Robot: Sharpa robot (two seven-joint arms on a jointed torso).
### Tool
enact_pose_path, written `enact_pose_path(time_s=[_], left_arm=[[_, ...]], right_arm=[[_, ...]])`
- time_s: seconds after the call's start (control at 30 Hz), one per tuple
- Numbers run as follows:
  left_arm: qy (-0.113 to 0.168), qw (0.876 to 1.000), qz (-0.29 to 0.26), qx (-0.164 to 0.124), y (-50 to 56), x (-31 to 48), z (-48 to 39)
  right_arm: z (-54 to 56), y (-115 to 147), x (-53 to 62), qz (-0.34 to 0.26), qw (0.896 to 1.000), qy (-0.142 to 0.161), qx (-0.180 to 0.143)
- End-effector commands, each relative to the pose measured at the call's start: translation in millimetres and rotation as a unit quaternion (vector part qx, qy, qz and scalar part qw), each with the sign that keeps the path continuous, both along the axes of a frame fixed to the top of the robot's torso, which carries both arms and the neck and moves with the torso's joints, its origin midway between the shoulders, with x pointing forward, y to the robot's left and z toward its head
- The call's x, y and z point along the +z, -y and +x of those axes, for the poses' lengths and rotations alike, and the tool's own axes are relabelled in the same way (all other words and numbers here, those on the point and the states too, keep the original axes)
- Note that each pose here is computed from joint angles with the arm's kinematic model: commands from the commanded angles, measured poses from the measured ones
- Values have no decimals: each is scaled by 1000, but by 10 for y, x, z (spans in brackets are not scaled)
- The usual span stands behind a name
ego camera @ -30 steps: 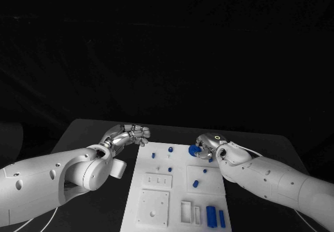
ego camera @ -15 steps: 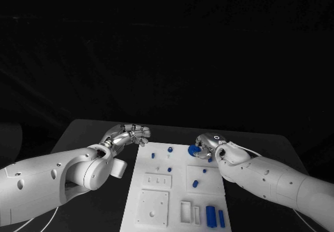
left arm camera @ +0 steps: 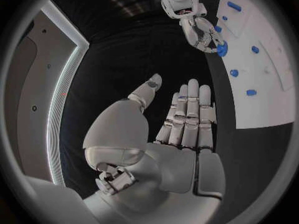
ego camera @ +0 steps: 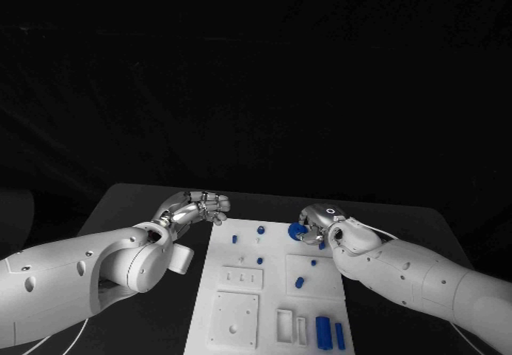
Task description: Assemble the parts on the task board
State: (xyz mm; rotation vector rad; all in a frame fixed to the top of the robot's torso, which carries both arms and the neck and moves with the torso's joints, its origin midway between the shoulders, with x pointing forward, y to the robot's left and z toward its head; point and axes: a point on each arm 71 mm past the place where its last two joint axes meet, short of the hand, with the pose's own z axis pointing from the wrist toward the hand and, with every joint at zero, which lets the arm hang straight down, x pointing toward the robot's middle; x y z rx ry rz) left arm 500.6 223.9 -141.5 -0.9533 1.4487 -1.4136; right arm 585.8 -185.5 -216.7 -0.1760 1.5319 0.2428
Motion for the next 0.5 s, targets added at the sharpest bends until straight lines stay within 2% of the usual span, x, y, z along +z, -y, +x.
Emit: enact_pose_path(time_s=[0.03,0.33,0.5], left_arm=[[5,1000,-1,-6,22,17,-5],[5,1000,0,-5,29,17,-4],[5,1000,-1,-6,33,18,-8]], right_arm=[[-38,-48,-117,-40,999,-22,3],[-62,-100,-129,-66,998,-9,14],[-77,-122,-103,-61,998,9,15]])
